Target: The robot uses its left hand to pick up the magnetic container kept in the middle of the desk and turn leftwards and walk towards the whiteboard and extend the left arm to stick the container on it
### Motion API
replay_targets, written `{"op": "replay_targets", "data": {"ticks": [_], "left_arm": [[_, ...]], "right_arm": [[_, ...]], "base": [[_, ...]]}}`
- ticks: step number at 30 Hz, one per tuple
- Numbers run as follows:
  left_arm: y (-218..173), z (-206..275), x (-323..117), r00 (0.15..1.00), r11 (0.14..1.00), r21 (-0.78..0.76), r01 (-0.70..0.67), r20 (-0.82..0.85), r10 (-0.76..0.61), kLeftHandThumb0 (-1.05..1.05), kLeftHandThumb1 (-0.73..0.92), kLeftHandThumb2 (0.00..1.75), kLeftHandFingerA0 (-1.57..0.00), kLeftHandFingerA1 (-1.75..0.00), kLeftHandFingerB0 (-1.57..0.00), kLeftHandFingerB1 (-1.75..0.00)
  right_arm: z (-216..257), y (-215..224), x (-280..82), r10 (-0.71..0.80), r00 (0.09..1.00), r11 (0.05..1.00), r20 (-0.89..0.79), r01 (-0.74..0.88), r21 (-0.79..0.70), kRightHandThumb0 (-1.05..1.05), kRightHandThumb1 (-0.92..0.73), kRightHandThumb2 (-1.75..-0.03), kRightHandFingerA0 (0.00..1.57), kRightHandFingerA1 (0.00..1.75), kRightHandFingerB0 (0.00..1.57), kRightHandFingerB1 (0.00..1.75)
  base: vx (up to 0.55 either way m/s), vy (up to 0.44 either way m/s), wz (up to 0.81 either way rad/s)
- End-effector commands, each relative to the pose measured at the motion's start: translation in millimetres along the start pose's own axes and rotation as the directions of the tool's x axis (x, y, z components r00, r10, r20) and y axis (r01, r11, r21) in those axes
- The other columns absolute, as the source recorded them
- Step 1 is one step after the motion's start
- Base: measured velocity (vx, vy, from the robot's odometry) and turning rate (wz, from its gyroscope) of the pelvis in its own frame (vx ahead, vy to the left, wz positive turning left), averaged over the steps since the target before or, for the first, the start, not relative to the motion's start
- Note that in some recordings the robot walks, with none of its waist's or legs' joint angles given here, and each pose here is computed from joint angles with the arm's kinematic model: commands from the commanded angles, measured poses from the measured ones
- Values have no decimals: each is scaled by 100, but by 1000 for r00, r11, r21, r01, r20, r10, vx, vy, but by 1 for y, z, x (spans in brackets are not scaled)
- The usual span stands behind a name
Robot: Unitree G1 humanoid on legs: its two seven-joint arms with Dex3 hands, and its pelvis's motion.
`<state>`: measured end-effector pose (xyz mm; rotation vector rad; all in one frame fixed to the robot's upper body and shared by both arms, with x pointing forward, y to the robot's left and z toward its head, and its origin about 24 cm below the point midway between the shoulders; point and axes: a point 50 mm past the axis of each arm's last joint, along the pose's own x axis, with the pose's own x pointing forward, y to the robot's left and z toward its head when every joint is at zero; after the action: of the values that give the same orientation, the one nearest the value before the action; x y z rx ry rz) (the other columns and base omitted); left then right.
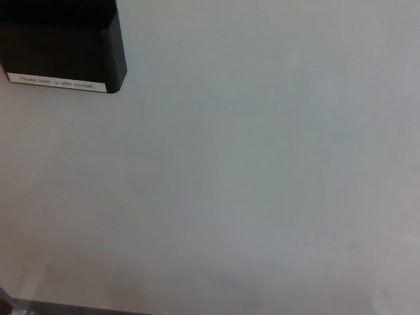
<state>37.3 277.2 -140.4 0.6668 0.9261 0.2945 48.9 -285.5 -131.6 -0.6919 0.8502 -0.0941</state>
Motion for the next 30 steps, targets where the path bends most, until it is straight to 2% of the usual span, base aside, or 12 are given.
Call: {"op": "replay_targets", "data": {"ticks": [1, 14, 15, 19, 20, 21, 25, 26, 27, 28, 29, 30], "left_arm": [[6, -4, 2, 999, 1000, -25, -14, -31, 14, -5, 57, 79, -92, -68, -87, -58], [7, -2, 3, 999, 998, -68, 18, -32, -20, -7, 60, 88, -88, -67, -83, -55], [10, -1, 5, 999, 996, -89, 14, -29, -16, -9, 65, 79, -82, -66, -73, -53], [15, 4, 10, 1000, 990, -140, 7, -21, -10, -9, 65, 78, -82, -67, -73, -54], [17, 9, 13, 1000, 991, -131, 23, 2, -23, -29, 65, 58, -64, -59, -51, -43], [19, 16, 17, 999, 992, -116, 45, 35, -41, -29, 65, 58, -64, -59, -51, -43], [22, 26, 19, 996, 991, -132, 33, 89, -21, -32, 67, 59, -56, -62, -42, -41], [42, 63, 13, 947, 996, -85, -23, 318, 49, -55, 61, 57, -36, -54, -33, -39], [50, 81, 5, 908, 996, -70, -49, 412, 74, -55, 61, 57, -36, -54, -33, -39], [73, 132, -19, 730, 965, -225, -136, 636, 251, -53, 58, 57, -47, -59, -45, -42], [85, 153, -33, 626, 941, -297, -163, 706, 331, -53, 58, 57, -47, -59, -45, -42], [86, 156, -32, 624, 940, -300, -164, 707, 334, -53, 58, 57, -47, -59, -45, -42]], "right_arm": [[1, -4, 1, -22, 1000, 1000, 5, 22, 14, -1, -64, -78, 89, 54, 68, 49], [7, -13, 5, -37, 998, 999, 57, 38, -16, -5, -67, -71, 87, 55, 61, 49], [11, -15, 7, -46, 997, 999, 66, 46, 5, -7, -69, -75, 81, 52, 58, 44], [21, -19, 13, -65, 993, 997, 95, 61, 42, -8, -71, -75, 79, 51, 55, 43], [25, -17, 15, -57, 993, 991, 105, 44, 125, -18, -76, -63, 55, 42, 41, 34], [32, -16, 17, -50, 990, 969, 129, 17, 245, -18, -76, -63, 55, 42, 41, 34], [40, -19, 20, -61, 985, 962, 159, 16, 271, -28, -70, -63, 50, 41, 35, 33], [75, -30, 19, -121, 931, 931, 344, -14, 365, -39, -67, -60, 37, 37, 27, 30], [89, -36, 16, -149, 896, 916, 419, -35, 400, -39, -67, -60, 37, 37, 27, 30], [142, -53, -1, -246, 748, 898, 616, -62, 435, -50, -66, -60, 43, 39, 31, 32], [166, -61, -13, -286, 667, 888, 688, -85, 452, -50, -66, -60, 43, 39, 31, 32], [169, -62, -12, -289, 665, 887, 689, -85, 454, -50, -66, -60, 43, 39, 31, 32]], "base": [[0, 0, 0], [0, 0, 0], [0, 0, 0], [0, 0, 0], [0, 0, 0], [0, 0, 0], [0, 0, 0], [0, 0, 0], [0, 0, 0], [0, 0, 0], [0, 0, 0], [0, 0, 0]]}}
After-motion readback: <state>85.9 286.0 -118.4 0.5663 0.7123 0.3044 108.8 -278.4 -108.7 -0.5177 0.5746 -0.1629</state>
